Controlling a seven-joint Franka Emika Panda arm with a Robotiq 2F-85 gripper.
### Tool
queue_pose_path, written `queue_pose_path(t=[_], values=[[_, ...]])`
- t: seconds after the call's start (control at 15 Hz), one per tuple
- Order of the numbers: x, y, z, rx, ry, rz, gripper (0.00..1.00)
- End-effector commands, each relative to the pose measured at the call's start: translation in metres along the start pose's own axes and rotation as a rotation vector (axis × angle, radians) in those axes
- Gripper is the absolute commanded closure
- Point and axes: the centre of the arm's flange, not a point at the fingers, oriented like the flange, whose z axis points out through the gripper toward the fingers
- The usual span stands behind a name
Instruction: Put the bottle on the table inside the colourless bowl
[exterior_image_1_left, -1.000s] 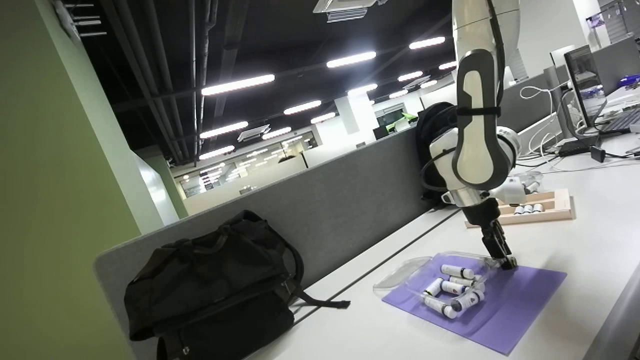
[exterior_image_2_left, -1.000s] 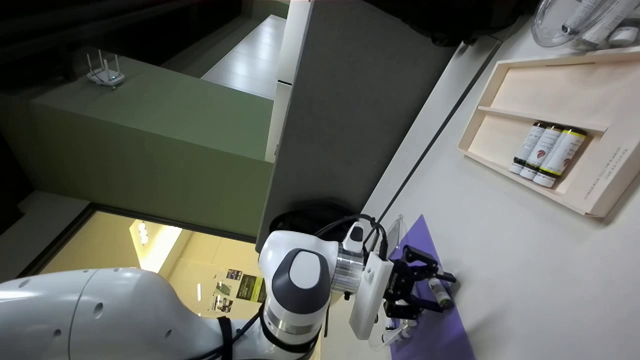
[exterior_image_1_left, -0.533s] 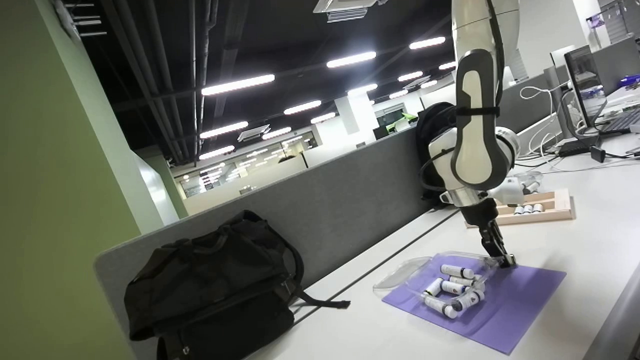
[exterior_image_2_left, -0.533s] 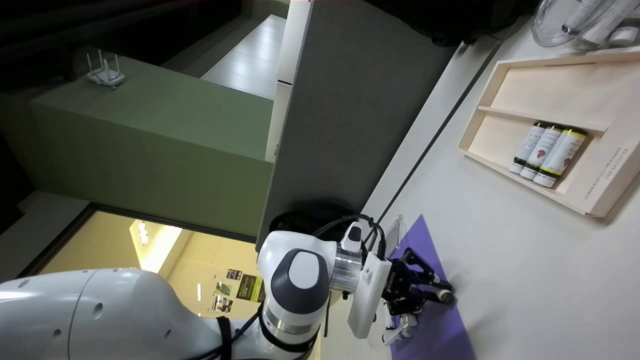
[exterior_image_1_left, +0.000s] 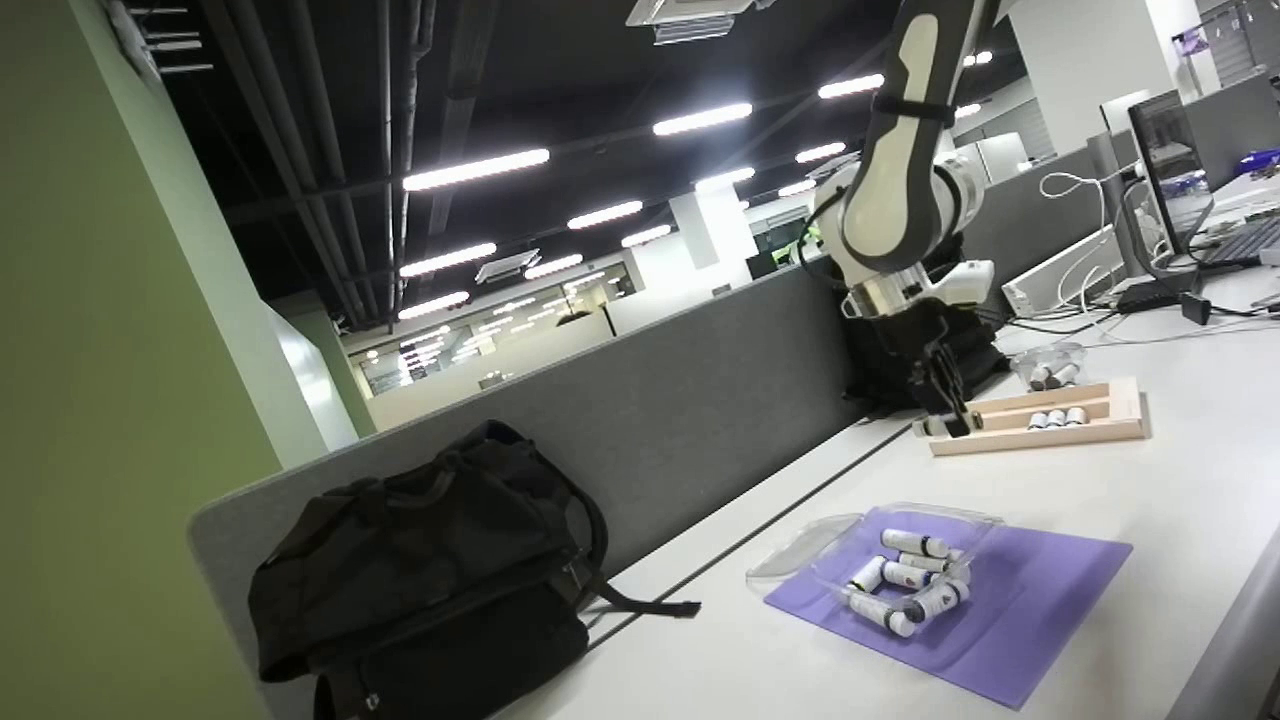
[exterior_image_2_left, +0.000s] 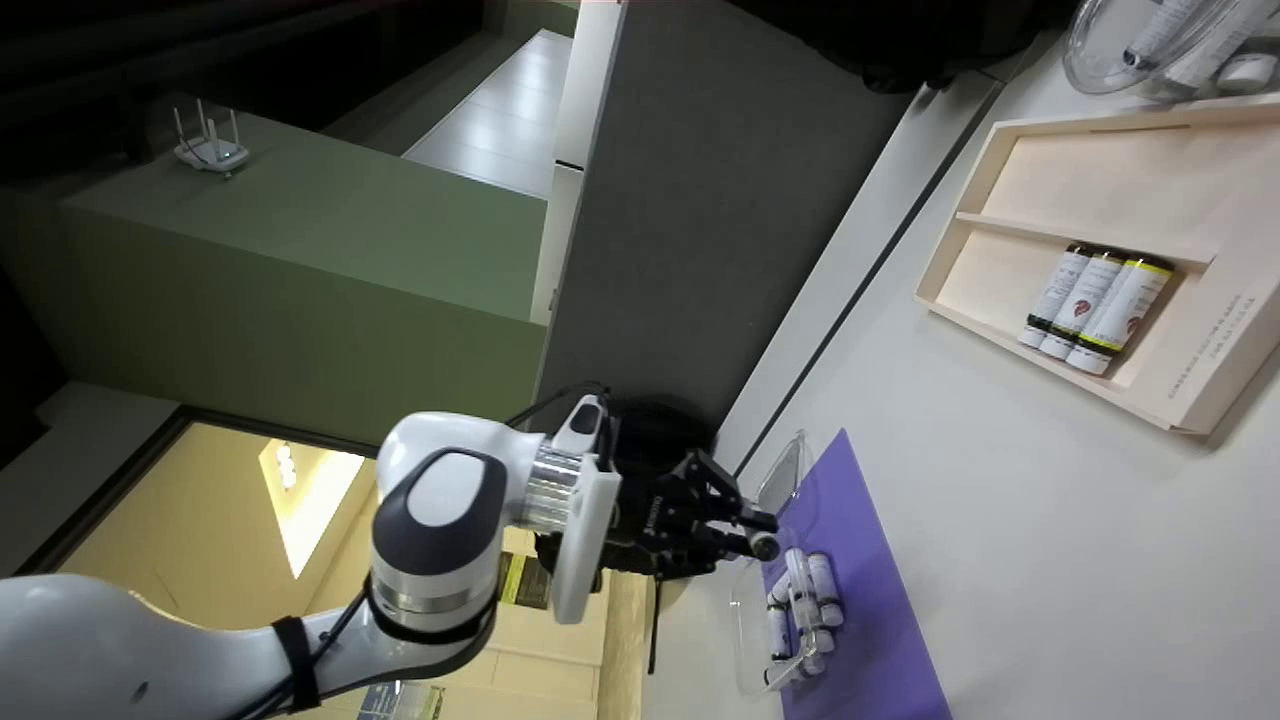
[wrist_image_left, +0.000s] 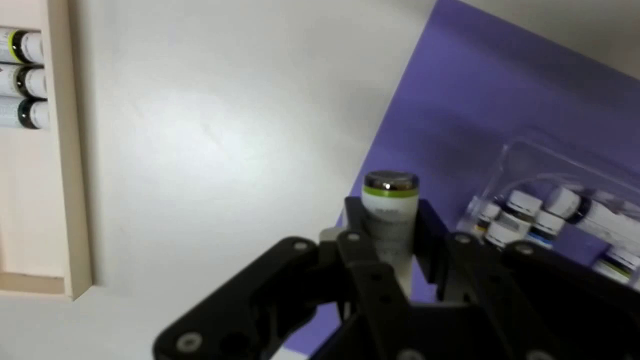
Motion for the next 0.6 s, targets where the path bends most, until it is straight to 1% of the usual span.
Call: queue_pose_path(t=[0.0,0.13,0.27,0.53], values=[[0.001,-0.007,-0.058,0.055,0.078,0.0,0.93],[0.001,-0.011,-0.075,0.082,0.103,-0.027,0.93],[-0.001,-0.013,-0.084,0.102,0.108,-0.049,0.93],[-0.006,-0.017,-0.09,0.165,0.074,-0.073,0.93]])
